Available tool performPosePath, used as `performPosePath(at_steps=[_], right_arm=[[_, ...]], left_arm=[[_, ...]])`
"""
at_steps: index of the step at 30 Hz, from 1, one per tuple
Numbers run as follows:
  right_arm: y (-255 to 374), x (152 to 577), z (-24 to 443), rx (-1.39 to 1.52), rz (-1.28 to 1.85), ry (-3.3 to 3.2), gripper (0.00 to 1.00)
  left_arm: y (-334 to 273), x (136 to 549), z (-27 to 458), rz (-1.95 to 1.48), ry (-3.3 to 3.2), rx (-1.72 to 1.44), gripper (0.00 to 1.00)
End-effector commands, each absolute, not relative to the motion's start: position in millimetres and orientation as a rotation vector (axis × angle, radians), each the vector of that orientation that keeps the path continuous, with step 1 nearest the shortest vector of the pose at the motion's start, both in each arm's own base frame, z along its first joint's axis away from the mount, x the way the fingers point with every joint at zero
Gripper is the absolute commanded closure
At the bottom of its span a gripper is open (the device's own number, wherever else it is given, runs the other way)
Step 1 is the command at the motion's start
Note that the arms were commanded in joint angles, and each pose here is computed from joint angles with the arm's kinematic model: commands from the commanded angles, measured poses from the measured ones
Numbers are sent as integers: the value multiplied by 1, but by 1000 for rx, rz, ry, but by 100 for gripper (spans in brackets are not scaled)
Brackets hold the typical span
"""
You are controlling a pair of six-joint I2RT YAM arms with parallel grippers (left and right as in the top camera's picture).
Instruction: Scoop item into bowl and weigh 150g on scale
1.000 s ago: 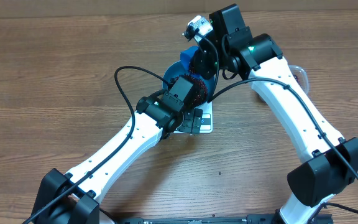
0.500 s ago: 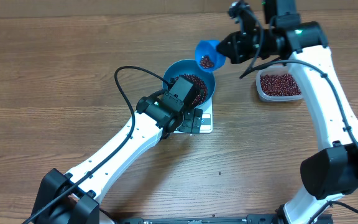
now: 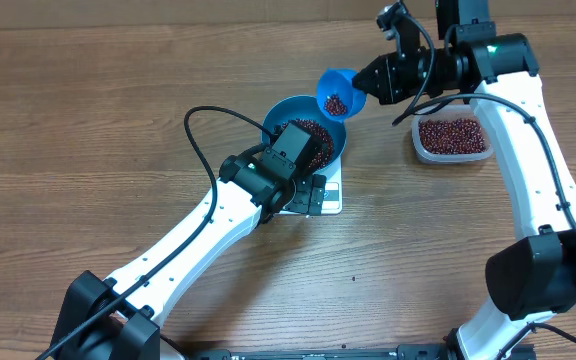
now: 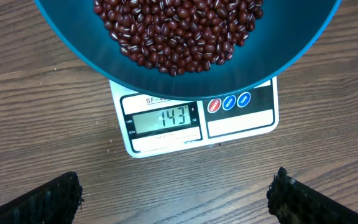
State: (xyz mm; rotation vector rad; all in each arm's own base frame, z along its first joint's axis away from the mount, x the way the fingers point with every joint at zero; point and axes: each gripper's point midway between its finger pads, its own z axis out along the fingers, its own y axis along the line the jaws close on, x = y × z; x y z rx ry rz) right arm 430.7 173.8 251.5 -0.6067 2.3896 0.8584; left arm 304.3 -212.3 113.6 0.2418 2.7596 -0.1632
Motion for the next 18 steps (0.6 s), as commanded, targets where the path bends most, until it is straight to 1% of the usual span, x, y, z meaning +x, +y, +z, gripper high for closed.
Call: performPosePath(at_steps=[1, 7, 10, 13, 18], right_arm=[[183, 430, 276, -669, 844, 2310, 96], [182, 433, 286, -684, 641, 2321, 96], [193, 429, 283, -779, 516, 2314, 96], [205, 424, 274, -879, 342, 2315, 96], [205, 427, 271, -881, 37, 2313, 96]], left_arm=[[-216, 305, 114, -174, 2760, 273, 0], [-216, 305, 114, -174, 2760, 274, 0], [-216, 305, 114, -174, 2760, 273, 0], [-216, 305, 114, -174, 2760, 273, 0], [-216, 305, 114, -174, 2760, 273, 0]])
